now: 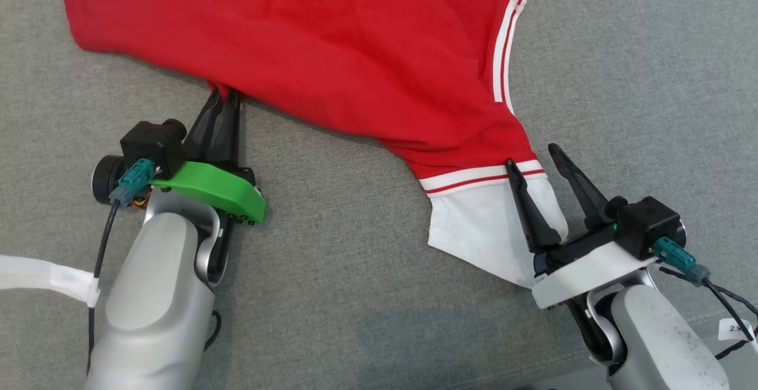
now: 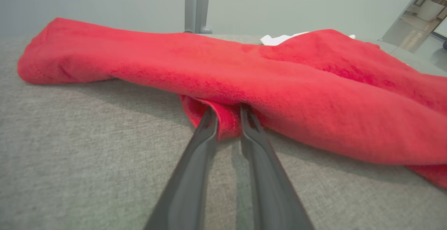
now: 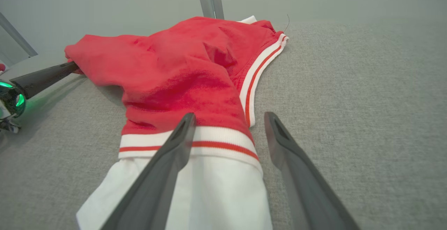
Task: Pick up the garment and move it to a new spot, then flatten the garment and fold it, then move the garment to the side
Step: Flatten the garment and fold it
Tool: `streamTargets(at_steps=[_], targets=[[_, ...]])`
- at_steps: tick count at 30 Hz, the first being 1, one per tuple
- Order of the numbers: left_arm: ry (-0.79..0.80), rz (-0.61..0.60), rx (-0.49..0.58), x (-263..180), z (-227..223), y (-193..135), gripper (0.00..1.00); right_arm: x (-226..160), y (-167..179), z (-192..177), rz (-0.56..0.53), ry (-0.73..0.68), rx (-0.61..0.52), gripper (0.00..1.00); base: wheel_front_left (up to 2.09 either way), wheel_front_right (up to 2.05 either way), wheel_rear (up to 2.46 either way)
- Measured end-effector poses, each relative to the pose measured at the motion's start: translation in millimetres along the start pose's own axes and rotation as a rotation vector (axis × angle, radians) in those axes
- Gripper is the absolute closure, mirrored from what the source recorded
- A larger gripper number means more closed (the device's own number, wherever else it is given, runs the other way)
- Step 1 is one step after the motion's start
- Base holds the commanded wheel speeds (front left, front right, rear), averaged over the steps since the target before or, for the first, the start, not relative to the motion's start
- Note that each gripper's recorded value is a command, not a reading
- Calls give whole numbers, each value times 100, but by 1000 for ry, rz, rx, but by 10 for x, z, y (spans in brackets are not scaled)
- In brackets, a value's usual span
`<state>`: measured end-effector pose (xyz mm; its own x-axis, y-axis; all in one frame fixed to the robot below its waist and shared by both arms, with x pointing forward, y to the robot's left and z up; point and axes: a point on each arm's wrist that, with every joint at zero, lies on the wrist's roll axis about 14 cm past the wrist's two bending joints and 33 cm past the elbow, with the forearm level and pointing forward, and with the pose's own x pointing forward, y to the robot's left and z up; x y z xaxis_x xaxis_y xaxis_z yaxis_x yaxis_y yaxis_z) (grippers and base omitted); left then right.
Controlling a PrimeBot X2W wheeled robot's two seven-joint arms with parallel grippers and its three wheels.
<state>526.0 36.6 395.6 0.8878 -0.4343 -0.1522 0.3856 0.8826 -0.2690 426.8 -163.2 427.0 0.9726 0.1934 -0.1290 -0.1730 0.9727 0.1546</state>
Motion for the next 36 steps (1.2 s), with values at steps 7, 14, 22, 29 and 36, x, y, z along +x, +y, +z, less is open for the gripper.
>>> streamTargets(at_steps=[7,14,22,29,36], targets=[[-177,-52,-1,-180,566,-210,100,3,62,40,18,-11,3,0,0,0,0],[-366,-94,82,-569,1288,-408,100,-38,288,138,67,-38,29,0,0,0,0],[-407,1,130,-1163,1478,-201,100,-58,647,181,146,-52,70,0,0,0,0],[-279,186,51,-1777,937,202,100,-91,908,332,209,-89,71,0,0,0,0],[-169,240,6,-2028,516,269,100,-166,952,399,222,-105,59,0,0,0,0]])
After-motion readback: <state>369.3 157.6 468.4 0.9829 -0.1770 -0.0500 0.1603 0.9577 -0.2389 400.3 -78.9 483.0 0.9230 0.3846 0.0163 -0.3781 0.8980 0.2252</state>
